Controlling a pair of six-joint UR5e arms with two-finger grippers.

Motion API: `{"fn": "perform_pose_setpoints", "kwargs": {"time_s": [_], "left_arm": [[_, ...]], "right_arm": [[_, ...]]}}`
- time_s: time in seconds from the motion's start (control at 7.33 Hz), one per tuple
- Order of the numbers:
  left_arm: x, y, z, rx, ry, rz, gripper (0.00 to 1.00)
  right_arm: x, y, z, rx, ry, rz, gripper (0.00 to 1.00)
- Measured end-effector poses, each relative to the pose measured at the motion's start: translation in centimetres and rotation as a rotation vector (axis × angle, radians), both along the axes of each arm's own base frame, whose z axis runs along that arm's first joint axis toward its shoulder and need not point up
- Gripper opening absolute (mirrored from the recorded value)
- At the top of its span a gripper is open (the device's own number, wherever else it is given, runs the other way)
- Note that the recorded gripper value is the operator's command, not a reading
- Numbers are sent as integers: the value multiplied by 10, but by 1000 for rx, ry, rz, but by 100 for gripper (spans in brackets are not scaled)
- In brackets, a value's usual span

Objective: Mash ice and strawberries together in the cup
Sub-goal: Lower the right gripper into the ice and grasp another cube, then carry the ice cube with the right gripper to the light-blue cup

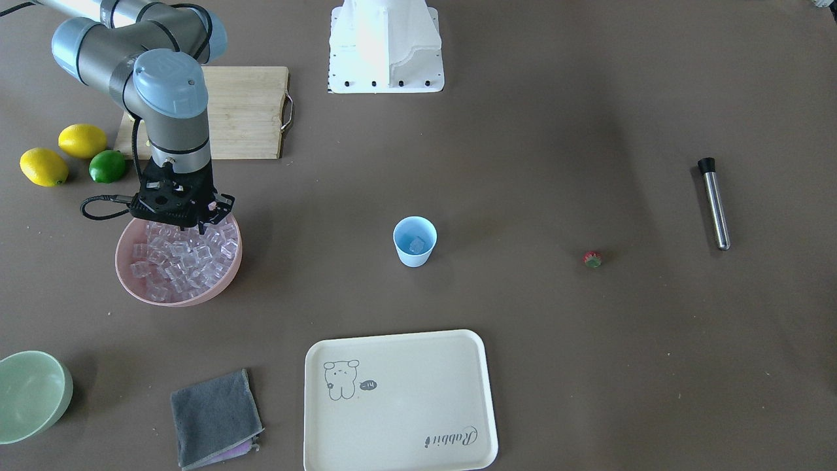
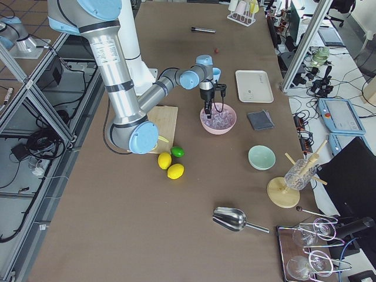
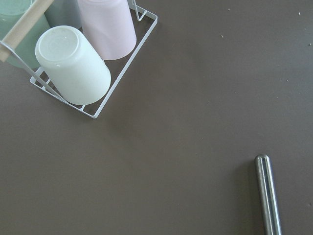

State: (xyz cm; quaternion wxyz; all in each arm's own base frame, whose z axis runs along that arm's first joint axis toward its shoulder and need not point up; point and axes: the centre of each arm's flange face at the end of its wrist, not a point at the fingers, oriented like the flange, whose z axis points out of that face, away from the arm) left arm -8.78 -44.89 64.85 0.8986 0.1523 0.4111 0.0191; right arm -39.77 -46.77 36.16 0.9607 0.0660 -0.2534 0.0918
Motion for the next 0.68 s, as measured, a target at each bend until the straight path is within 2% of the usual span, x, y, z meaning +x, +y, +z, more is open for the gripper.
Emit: {"fn": "perform_pose_setpoints", "kwargs": {"time_s": [0.27,0.55,0.68], "left_arm": [[0,0,2,-4,0,0,98],[0,1,3,-6,0,0,98],[0,1,4,-8,1,0,98]], "right_arm": [[9,-15,-24,11,-20,15,25],[-3,-32,-96,56,-110,20,25],[-13,-37,-134,60,-166,37,25]]}}
